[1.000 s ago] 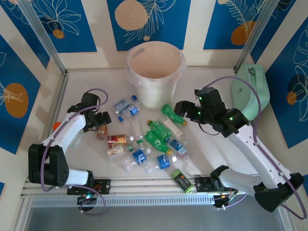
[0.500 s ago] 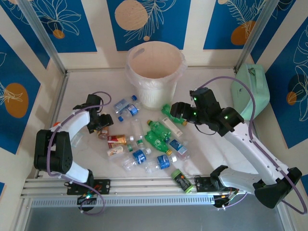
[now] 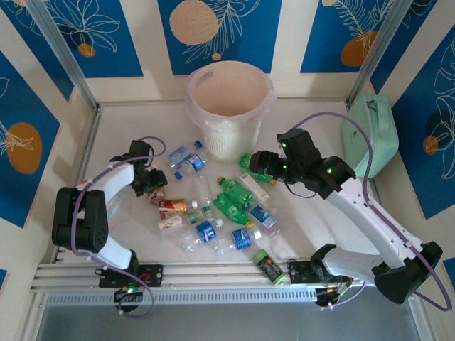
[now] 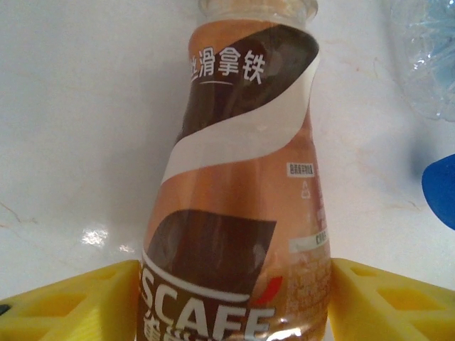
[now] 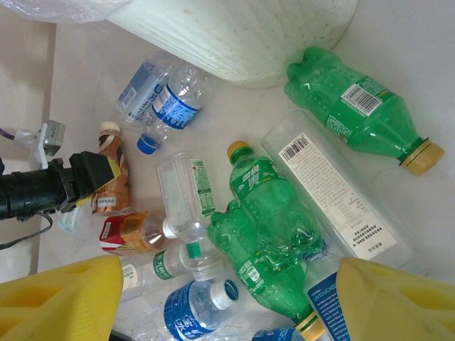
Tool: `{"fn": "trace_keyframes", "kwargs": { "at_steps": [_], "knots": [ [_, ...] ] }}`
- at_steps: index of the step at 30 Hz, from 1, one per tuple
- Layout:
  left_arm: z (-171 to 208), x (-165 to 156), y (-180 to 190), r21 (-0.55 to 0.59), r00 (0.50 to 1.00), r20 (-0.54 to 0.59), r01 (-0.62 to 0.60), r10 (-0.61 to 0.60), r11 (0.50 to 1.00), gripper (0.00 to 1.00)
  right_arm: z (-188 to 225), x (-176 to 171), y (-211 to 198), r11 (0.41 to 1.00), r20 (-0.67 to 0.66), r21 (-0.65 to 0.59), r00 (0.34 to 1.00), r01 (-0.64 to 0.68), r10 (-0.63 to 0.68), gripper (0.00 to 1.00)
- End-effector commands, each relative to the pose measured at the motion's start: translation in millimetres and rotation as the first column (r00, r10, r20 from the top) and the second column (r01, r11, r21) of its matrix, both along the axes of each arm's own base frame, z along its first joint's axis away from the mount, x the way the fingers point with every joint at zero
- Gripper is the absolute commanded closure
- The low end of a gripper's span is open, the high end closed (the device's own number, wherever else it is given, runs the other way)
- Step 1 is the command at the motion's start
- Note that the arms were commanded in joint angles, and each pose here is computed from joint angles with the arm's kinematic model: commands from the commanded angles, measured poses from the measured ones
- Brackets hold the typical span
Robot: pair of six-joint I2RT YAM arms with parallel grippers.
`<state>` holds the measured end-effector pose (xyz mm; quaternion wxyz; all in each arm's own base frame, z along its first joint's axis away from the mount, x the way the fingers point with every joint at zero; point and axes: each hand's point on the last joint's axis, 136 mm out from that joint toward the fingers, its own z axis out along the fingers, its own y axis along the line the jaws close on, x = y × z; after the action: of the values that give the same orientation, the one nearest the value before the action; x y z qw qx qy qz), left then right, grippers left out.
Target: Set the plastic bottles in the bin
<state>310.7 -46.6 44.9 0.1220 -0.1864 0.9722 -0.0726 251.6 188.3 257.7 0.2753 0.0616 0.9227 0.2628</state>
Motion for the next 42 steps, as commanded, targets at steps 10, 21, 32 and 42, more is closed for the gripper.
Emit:
{"fn": "trace_keyframes", "kwargs": {
  "at_steps": [10, 21, 32, 42],
  "knots": [
    [10.2, -4.8, 7.0, 0.017, 1.0, 0.021, -0.005, 0.004, 1.0, 0.45, 16.7, 0.4, -0.1, 1.0, 0.035, 0.021, 0.999, 0.012, -0.013, 0.21],
    [87.0, 3.7, 9.7, 0.02, 0.979, 0.203, -0.011, 0.007, 1.0, 0.46, 7.5, 1.8, -7.2, 0.999, 0.017, 0.003, 0.999, 0.04, -0.04, 0.21],
    [261.3, 19.6, -32.7, -0.167, 0.79, 0.613, 0.126, 0.003, 0.978, 0.46, -17.2, -0.3, -35.5, 0.991, -0.058, 0.016, 0.99, 0.133, -0.132, 0.21],
    [408.7, 55.1, -127.1, -0.24, 0.568, 0.823, 0.376, -0.017, 0.895, 0.46, -31.7, -4.0, -42.1, 0.985, -0.111, 0.048, 0.981, 0.165, -0.159, 0.21]
  ]
}}
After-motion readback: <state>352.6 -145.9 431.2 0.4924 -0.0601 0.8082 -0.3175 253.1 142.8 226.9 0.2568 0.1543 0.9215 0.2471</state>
